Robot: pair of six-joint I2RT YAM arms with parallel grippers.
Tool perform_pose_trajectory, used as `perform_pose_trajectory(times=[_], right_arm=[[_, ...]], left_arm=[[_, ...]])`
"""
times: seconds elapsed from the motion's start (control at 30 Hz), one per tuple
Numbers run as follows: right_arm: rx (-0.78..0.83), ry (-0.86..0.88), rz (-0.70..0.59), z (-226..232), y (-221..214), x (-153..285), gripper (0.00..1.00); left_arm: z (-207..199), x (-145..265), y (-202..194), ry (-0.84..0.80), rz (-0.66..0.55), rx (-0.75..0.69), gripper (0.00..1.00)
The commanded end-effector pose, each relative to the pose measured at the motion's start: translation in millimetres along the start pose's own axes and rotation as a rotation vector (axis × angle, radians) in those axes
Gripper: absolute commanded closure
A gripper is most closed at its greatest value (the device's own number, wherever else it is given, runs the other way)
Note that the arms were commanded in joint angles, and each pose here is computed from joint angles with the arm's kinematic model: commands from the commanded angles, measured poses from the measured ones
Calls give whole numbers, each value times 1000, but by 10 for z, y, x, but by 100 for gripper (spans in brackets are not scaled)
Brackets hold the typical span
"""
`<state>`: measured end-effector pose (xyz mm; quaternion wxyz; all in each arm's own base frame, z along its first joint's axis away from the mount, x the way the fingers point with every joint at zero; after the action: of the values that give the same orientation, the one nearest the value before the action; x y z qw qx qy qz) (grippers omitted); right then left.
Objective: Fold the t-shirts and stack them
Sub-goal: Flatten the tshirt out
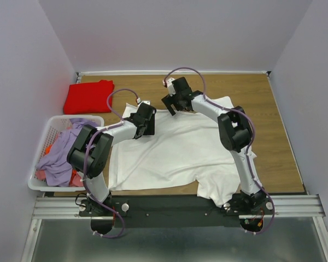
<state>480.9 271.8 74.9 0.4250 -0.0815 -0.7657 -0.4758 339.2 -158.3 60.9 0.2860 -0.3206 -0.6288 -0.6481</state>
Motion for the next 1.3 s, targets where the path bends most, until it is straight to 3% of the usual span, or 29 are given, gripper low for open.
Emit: perform_pose_trajectory(times=[0.0,0.3,0.57,0.77,0.93,1.13,1.27], right_arm=[[5,-94,30,-293,-54,-132,0],[-75,-253,-26,-893,159,-242,0],[-103,-244,-109,-1097,432,103,0],[-175,-174,-16,-910,-20,356,0],[-396,-139,-24,-1224,-266,667,3],[-633,-89,-14,-1549,-620,738,15],[-762,-66,9,-1698,-834,696,31]], left_arm=[[158,-17,-465,67,162,-41,28],[158,-1,-480,62,160,-41,28],[161,26,-434,63,146,-34,28],[170,130,-208,71,93,6,28],[253,259,266,26,-15,109,28],[375,118,623,23,-55,153,35],[455,-112,711,31,-36,167,42]])
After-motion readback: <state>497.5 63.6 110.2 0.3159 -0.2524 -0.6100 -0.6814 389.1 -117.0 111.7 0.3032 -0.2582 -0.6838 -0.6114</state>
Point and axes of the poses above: each gripper's point midway between its finger pads, its own x axis back along the fingers, its own z axis along the line the jaws close on, y = z × x, the point moved 5 cm from there along x, back along the fingers, and after that the axes turned 2 degrees about -x, right-handed, at the moved point
